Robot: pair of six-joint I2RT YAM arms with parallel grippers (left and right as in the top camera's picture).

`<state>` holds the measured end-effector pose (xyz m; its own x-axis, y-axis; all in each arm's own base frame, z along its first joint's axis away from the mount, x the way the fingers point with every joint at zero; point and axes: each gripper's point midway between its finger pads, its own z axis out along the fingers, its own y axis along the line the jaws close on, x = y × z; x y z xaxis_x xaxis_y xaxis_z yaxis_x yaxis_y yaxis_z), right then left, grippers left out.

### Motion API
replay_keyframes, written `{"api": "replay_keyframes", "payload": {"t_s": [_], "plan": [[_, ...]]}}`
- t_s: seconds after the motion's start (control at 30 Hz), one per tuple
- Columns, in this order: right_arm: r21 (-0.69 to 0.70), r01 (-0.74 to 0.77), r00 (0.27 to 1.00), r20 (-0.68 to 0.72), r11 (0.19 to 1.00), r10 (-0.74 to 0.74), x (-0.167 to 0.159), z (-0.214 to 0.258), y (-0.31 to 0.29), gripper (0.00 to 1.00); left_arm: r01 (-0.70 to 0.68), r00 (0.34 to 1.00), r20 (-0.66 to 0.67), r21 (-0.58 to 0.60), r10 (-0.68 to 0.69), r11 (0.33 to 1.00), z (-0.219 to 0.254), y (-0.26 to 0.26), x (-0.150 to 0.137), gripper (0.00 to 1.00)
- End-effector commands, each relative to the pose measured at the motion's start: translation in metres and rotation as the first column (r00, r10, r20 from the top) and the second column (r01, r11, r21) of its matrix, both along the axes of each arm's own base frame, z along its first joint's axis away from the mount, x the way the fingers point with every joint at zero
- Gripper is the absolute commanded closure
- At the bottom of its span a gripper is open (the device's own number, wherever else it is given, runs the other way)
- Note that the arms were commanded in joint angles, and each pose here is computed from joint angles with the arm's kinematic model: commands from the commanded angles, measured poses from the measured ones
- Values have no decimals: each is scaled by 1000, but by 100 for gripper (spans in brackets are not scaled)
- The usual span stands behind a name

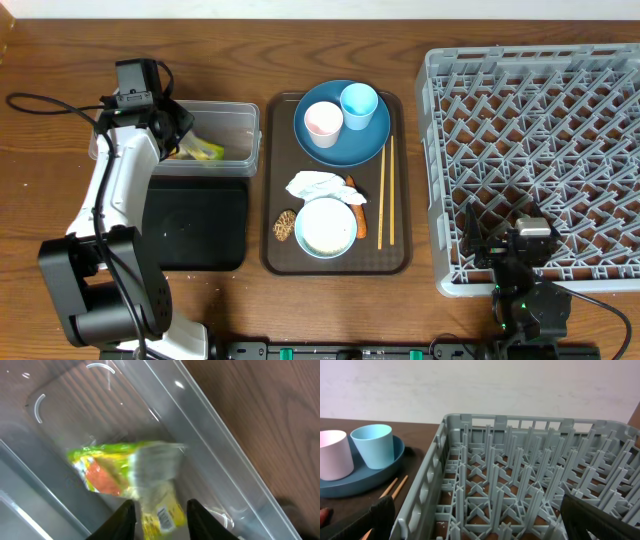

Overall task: Sort waste into correct bins and load items into the dishwasher rack
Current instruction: 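Carry the wrapper left and release it into the clear bin, then move the left gripper back to the white tissue by the carrot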

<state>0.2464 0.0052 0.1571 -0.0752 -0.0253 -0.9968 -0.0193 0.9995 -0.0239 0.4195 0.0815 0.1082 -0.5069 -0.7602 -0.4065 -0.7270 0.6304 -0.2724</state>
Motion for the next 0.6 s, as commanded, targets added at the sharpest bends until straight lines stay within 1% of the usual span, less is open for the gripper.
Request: {"api": "replay_keyframes", "payload": {"t_s": [0.0, 0.1, 0.2, 0.27, 0.33, 0.4, 0.47, 0.57], "plan": [[-8, 2, 1000, -2, 1000, -2, 0, -1, -1, 1, 33, 999, -24, 28, -32, 999, -4, 3, -4, 60], [-8, 2, 1000, -2, 1000, -2, 0, -1, -1, 1, 50, 999, -4, 33, -50, 998, 5, 1, -3, 54], [-8, 2, 1000, -2, 1000, -2, 0, -1, -1, 1, 157, 986, 59, 27, -158, 987, 30, -11, 1, 52], [-7, 2, 1000, -2, 1000, -2, 0, -1, -1, 1, 221, 969, 116, 3, -220, 975, 52, -24, -1, 51], [-8, 2, 1000, -2, 1000, -2, 0, -1, -1, 1, 256, 957, 149, -23, -250, 966, 69, -36, -9, 51], [-7, 2, 1000, -2, 1000, -2, 0, -1, -1, 1, 299, 946, 151, -61, -287, 952, 81, -54, -25, 50], [-8, 2, 1000, -2, 1000, -2, 0, -1, -1, 1, 358, 928, 139, -83, -345, 930, 87, -74, -40, 45], [-8, 2, 1000, -2, 1000, -2, 0, -1, -1, 1, 449, 892, 103, -83, -441, 890, 89, -103, -57, 37]]}}
